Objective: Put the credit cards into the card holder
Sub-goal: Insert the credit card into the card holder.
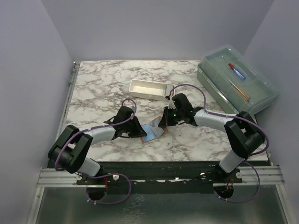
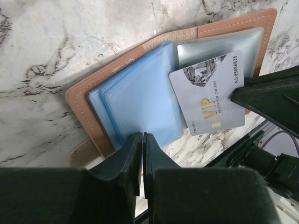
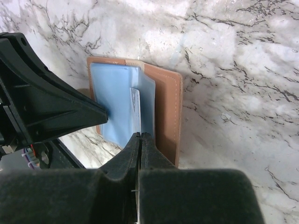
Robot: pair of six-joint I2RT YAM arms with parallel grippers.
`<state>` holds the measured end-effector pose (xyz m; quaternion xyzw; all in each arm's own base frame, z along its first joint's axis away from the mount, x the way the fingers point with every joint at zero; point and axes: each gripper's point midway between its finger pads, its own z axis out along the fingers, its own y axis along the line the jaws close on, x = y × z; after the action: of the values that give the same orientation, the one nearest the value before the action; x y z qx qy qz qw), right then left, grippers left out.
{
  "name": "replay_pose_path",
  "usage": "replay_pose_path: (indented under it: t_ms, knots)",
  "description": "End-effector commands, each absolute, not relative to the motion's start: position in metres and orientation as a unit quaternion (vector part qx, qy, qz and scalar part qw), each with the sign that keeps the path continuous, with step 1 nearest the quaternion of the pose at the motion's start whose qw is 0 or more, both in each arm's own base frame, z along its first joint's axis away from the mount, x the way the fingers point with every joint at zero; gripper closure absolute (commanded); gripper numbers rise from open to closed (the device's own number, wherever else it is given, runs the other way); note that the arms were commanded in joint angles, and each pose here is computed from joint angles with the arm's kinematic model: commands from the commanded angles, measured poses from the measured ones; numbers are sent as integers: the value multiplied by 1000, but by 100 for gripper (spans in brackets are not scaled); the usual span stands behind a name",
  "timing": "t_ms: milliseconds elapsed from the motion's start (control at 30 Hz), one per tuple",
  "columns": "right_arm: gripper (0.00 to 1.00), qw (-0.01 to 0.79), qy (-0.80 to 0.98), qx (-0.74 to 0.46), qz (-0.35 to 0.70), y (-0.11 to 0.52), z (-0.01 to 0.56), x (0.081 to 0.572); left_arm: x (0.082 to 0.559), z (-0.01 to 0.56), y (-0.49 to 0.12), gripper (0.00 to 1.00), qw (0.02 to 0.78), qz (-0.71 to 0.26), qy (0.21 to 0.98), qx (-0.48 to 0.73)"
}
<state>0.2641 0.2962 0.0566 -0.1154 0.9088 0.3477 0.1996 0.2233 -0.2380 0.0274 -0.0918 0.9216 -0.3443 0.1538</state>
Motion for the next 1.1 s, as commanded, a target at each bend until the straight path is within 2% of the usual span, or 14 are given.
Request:
replay_pose_path:
  t_ms: [0, 467, 867, 1067]
  knots:
    - [100, 195, 914, -110, 339, 293, 51, 265, 208, 4, -218, 88, 130, -290, 943, -96]
    - [100, 185, 905, -118, 364, 307, 46, 270, 207, 4, -217, 88, 131, -291, 943, -97]
    - [100, 216, 882, -124, 399, 319, 47, 278, 206, 8, -218, 88, 134, -295, 941, -95]
    - [100, 222, 878, -125, 404, 317, 39, 274, 208, 23, -221, 82, 141, -311, 935, -95]
